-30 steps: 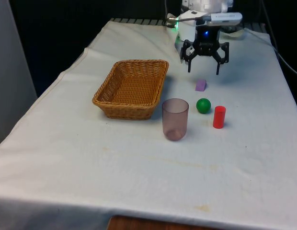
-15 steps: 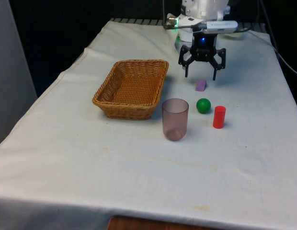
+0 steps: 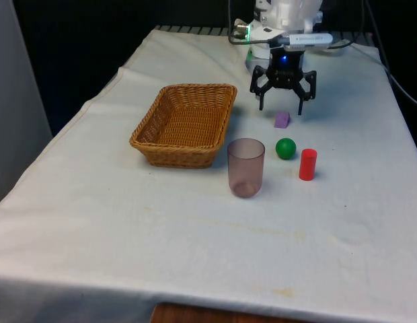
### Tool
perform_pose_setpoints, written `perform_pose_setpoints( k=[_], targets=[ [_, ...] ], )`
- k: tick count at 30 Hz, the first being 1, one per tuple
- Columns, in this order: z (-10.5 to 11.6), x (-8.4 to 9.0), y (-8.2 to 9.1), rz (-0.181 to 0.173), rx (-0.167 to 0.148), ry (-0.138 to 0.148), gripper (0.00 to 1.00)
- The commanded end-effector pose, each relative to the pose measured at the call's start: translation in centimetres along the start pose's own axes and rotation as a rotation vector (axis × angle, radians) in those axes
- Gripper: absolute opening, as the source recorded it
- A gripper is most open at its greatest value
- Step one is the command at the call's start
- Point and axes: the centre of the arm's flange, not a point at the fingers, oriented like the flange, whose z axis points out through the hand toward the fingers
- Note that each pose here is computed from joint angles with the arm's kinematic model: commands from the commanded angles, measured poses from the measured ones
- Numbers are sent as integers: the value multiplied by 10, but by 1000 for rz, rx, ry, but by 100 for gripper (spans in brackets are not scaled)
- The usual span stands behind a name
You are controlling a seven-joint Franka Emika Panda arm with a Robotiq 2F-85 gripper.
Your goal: Pick up the triangular block and place it into the basket.
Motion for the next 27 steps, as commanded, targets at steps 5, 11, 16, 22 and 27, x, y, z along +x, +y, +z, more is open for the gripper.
perform_pose_setpoints(
  k=[5,11,16,22,27],
  targets=[
    [6,1,1,11,-4,-2,100],
    [6,1,0,11,-5,-10,100],
    [5,2,2,20,-7,-2,81],
    [5,2,1,21,-7,-2,48],
    [5,2,2,22,-8,-2,33]
  ],
)
